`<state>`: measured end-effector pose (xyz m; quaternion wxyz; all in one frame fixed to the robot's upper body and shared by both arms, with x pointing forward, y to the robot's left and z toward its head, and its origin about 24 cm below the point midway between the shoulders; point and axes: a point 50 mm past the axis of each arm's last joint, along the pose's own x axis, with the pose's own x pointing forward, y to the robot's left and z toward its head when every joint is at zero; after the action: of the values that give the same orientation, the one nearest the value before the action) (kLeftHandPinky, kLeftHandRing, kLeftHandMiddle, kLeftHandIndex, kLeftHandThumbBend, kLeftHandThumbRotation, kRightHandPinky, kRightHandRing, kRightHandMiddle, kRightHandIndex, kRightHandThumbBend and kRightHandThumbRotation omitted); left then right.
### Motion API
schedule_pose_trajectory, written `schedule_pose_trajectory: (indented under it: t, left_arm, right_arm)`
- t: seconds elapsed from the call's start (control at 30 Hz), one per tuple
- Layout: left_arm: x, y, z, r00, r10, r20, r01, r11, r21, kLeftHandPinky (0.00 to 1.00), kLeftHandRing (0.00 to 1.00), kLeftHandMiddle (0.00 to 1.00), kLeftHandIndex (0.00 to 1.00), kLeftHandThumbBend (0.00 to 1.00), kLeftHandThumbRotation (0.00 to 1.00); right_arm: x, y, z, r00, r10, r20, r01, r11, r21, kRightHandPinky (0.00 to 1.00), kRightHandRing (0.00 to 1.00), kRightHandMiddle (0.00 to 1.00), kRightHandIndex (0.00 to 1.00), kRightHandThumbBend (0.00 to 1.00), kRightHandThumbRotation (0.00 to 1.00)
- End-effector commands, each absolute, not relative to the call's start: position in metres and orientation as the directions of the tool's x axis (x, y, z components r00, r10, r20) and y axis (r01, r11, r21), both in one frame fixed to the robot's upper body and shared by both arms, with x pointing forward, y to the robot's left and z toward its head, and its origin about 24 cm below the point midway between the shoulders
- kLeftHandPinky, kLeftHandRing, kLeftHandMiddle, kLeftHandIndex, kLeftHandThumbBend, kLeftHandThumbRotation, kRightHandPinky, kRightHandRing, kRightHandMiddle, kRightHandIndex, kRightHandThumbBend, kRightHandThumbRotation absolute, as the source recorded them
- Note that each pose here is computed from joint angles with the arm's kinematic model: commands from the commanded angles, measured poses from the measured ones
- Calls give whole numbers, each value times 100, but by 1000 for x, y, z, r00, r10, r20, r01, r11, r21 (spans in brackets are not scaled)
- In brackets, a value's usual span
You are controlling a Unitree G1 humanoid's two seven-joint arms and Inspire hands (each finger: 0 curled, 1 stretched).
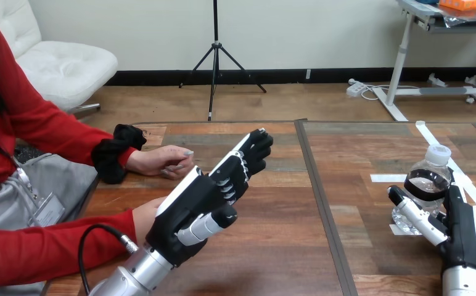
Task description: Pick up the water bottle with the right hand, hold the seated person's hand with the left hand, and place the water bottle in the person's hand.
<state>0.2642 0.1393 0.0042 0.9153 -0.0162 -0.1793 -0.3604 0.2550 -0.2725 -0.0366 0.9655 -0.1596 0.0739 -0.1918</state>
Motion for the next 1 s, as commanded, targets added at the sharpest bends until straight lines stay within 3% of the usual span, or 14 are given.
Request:
schedule_pose_trajectory:
  t: [0.0, 0.6, 0.97]
  left_arm:
    - [275, 145, 22, 656, -639, 401, 641, 753, 149, 100, 100, 100, 100, 100, 78]
    - [275, 149, 22, 662, -633, 401, 634, 758, 151, 100, 100, 100, 100, 100, 77]
    - [274, 152, 22, 668, -627, 400, 626, 765, 154, 100, 100, 100, 100, 100, 76]
  right_arm:
    - [282, -270, -12, 916, -402, 2, 385, 876, -291, 77, 89, 90, 94, 100, 50]
    - [290, -270, -12, 868, -494, -56, 469, 851, -237, 54, 66, 73, 78, 100, 13]
    - [294, -273, -10, 854, -517, -66, 488, 838, -246, 50, 61, 62, 66, 100, 4]
